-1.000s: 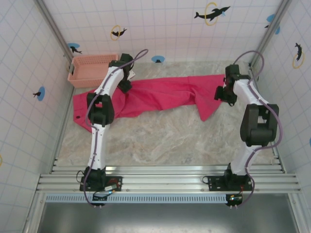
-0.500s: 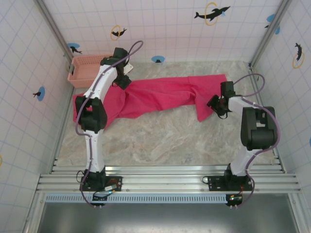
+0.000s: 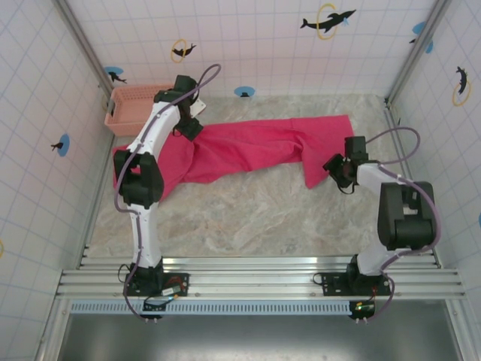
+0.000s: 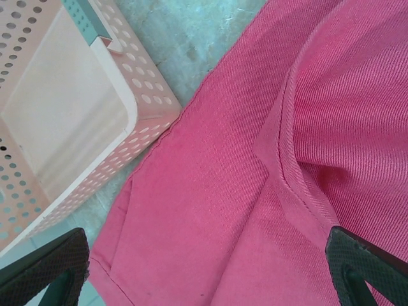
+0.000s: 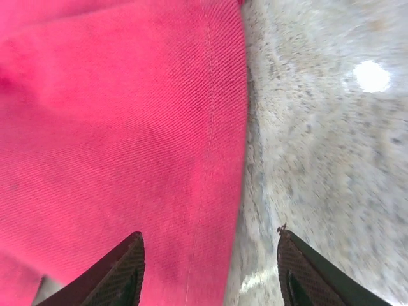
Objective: Roll up the long pants
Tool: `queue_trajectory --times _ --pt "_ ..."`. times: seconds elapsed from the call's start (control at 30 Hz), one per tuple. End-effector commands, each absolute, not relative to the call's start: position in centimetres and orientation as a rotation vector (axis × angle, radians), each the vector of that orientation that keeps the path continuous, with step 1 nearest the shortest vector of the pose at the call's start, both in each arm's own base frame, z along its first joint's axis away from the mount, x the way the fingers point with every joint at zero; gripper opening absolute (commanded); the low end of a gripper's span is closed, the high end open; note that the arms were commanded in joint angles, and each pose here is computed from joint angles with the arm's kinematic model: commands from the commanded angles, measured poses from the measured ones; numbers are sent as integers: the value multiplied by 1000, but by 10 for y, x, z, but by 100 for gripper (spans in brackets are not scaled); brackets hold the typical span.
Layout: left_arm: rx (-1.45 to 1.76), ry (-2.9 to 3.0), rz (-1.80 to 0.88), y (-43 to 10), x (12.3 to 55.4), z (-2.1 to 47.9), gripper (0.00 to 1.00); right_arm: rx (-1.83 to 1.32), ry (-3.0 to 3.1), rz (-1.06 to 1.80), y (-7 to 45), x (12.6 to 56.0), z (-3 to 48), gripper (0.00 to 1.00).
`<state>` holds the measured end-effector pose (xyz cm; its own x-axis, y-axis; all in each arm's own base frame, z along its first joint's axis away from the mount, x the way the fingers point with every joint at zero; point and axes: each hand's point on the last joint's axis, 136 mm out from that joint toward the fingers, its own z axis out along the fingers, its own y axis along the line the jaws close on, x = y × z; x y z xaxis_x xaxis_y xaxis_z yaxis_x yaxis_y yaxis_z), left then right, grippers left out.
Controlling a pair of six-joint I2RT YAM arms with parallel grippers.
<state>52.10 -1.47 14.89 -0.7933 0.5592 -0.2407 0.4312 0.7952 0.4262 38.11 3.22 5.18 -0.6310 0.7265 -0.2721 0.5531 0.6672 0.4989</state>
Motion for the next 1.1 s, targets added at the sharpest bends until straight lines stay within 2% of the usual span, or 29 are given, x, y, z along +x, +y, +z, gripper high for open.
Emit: queue_trajectory --times 0.0,0.37,0.57,0.6,0.63,0.73,0.77,0.9,1.07 --pt "720 2599 476 -15 517 165 97 1044 2352 534 29 374 67 60" --pt "722 2619 445 -18 511 159 98 1121 2356 583 34 373 28 60" --pt "728 2630 444 -18 509 155 97 1161 2341 638 45 388 1 55" --pt "726 2630 444 -18 509 155 98 1170 2327 653 46 391 -3 51" --pt "727 2632 443 -18 509 154 98 1175 2306 671 47 396 -5 43" --pt "728 2633 437 -18 509 153 98 1202 2245 695 47 404 -7 8" --pt "728 2632 434 -19 509 154 97 1205 2228 697 46 407 -6 0" --pt "725 2625 435 -19 508 157 98 1179 2136 623 33 417 25 0" --pt "734 2622 439 -18 507 157 97 989 2095 302 3 427 115 0"
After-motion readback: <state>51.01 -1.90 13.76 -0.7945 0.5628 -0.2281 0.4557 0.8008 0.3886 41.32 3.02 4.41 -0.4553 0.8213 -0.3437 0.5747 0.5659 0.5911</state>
